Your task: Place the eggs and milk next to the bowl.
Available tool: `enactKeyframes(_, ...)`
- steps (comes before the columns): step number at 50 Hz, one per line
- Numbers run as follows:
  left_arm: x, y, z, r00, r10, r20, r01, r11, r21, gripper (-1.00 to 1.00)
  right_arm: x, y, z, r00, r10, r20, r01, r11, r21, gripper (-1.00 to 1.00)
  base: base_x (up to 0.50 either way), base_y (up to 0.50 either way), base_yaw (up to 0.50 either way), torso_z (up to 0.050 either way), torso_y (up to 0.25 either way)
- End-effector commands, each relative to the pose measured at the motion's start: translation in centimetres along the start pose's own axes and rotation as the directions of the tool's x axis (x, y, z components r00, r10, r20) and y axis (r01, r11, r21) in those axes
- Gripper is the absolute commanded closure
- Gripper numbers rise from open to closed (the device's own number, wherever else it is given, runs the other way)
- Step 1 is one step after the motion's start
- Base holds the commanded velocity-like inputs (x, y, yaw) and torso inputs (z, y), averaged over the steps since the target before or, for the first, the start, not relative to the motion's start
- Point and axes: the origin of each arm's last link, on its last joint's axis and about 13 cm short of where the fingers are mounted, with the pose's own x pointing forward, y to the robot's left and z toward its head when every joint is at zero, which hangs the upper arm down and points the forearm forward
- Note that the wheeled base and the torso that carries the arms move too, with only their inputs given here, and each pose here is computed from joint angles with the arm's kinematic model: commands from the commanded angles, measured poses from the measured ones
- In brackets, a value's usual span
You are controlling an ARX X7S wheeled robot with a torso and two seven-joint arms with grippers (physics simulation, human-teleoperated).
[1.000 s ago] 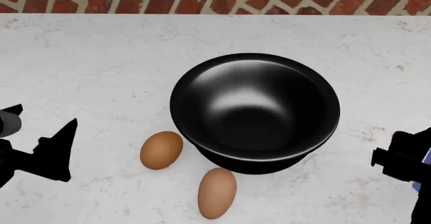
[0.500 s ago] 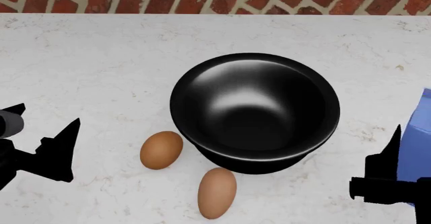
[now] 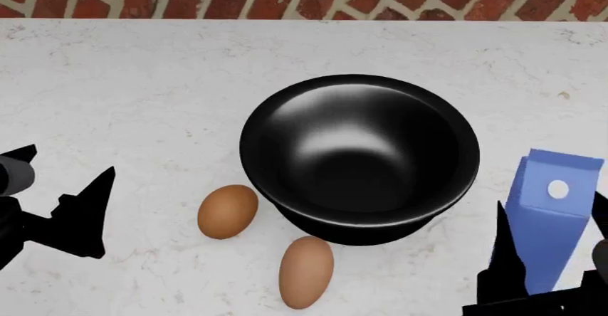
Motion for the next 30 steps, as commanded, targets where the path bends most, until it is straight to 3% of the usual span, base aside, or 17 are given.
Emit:
enactKeyframes(1, -0.2, -0.1, 0.2, 1.000, -0.001, 0.002, 0.001, 1.000, 0.007, -1.00, 0.0, -0.8, 0.4, 0.987, 0.149, 0.055, -0.148, 0.989, -0.014, 1.00, 0.00, 0.00, 0.00, 0.000, 0.000)
enactKeyframes(9, -0.4, -0.2, 0.3, 1.000, 0.004, 0.002, -0.004, 1.000, 0.013, -1.00, 0.0, -1.2, 0.5, 0.963, 0.260, 0.070, -0.261, 0.965, -0.002, 1.00, 0.00, 0.00, 0.00, 0.000, 0.001)
enactKeyframes(30, -0.8, -0.2, 0.4, 1.000, 0.017, 0.005, -0.017, 1.000, 0.025, -1.00, -0.4, -1.9, 1.6, 0.917, 0.387, 0.098, -0.387, 0.922, -0.010, 1.00, 0.00, 0.00, 0.00, 0.000, 0.000)
